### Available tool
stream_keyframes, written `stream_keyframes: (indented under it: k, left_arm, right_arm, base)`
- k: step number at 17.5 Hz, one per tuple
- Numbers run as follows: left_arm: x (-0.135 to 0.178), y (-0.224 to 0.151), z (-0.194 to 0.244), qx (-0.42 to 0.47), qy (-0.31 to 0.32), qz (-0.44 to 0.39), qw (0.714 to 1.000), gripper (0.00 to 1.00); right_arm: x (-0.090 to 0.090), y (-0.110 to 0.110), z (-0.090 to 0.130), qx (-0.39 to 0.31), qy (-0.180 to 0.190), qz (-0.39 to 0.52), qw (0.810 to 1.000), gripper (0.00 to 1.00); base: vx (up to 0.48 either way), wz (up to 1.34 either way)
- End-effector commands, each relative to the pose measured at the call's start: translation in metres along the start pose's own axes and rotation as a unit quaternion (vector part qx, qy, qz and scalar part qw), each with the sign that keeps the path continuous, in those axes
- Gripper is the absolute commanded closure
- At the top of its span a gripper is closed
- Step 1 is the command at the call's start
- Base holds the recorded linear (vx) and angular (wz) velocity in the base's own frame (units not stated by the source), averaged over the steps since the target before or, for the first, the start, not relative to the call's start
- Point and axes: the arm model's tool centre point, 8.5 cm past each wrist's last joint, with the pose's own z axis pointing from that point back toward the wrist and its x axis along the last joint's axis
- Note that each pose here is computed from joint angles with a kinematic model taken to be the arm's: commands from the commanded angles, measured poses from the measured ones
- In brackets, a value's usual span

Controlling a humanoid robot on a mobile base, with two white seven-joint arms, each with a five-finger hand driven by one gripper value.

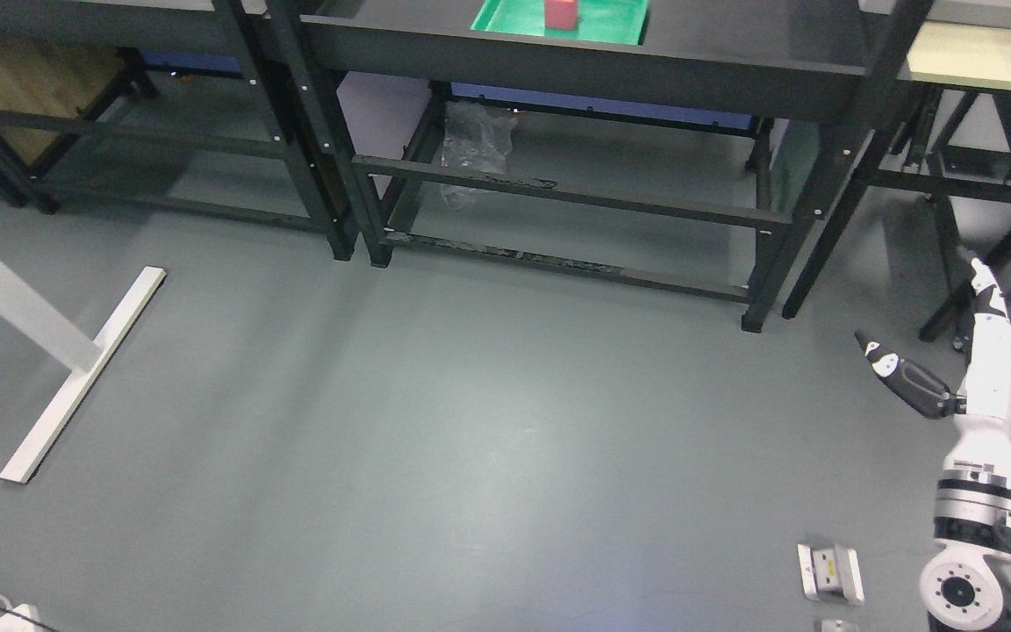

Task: Pick pink block from left shelf to tray
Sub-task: 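Drive toward the shelf and raise the right hand toward the green tray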

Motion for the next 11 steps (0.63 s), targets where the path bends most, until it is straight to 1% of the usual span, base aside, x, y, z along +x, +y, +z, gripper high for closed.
stream_keyframes:
  k: [1,3,5,11]
  left_arm:
    - [-0.004,0.012,0.002,0.009,0.000,-0.002,1.000,0.00]
    - [-0.004,0.012,0.002,0.009,0.000,-0.002,1.000,0.00]
    - [-0.004,0.012,0.002,0.009,0.000,-0.002,1.000,0.00]
    - [-0.004,0.012,0.002,0.009,0.000,-0.002,1.000,0.00]
  right_arm:
    - [0.023,0.017,0.003,0.019,-0.059,0.173,0.983,0.04]
    - [0.031,0.029,0.005,0.033,-0.069,0.164,0.983,0.04]
    - [0.031,0.032,0.008,0.039,-0.069,0.163,0.983,0.04]
    - [0.029,0.033,0.009,0.041,-0.062,0.165,0.983,0.04]
  base:
    - [0.087,0.46]
    - [0.090,0.43]
    - [0.106,0.39]
    - [0.134,0.30]
